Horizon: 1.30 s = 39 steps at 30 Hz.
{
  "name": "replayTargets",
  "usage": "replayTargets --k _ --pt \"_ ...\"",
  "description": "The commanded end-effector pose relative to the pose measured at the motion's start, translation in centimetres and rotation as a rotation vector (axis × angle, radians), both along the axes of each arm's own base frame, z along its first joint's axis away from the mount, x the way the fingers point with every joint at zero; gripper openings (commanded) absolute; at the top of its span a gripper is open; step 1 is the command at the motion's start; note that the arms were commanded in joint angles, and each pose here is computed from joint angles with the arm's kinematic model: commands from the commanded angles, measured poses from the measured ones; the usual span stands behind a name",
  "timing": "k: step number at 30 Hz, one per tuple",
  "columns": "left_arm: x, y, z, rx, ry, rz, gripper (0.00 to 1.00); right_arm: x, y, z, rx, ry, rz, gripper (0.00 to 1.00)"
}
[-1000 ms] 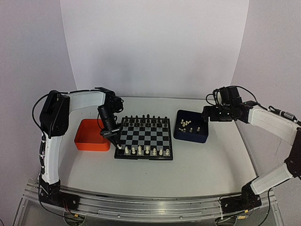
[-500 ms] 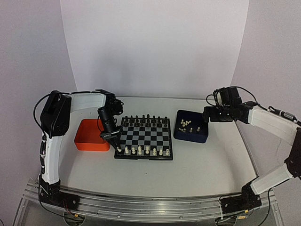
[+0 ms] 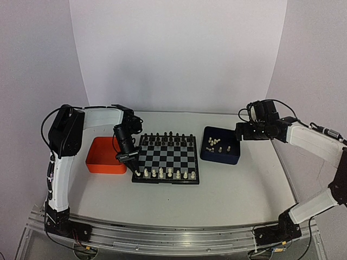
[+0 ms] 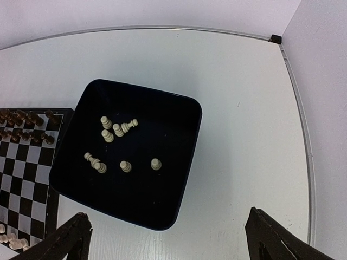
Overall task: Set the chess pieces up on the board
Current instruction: Place the chess piece on the chessboard.
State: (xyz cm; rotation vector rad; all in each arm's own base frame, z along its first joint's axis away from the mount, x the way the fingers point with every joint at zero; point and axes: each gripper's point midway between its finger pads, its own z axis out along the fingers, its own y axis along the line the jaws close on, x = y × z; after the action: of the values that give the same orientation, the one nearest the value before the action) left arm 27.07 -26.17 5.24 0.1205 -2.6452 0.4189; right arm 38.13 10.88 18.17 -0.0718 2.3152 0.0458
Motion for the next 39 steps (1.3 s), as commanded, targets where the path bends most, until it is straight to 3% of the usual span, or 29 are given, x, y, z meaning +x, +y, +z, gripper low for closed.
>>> replayTargets --k 1,18,33,39 --pt "-1.6 0.7 0.2 0.037 0.097 0.002 0.04 -0.2 -0.5 1.3 -0.009 -0.039 -0.011 0.97" --pt "-1.1 0.3 0.4 0.020 0.080 0.001 0.22 -0.3 -0.6 1.1 -0.009 -0.037 -0.017 0.97" --pt "-0.7 0.1 0.7 0.014 0.067 0.002 0.27 -0.4 -0.7 1.3 -0.014 -0.043 -0.019 0.97" --pt "0.7 -0.1 1.8 0.019 0.003 0.002 0.30 -0.4 -0.7 1.3 -0.014 -0.044 -0.016 0.97"
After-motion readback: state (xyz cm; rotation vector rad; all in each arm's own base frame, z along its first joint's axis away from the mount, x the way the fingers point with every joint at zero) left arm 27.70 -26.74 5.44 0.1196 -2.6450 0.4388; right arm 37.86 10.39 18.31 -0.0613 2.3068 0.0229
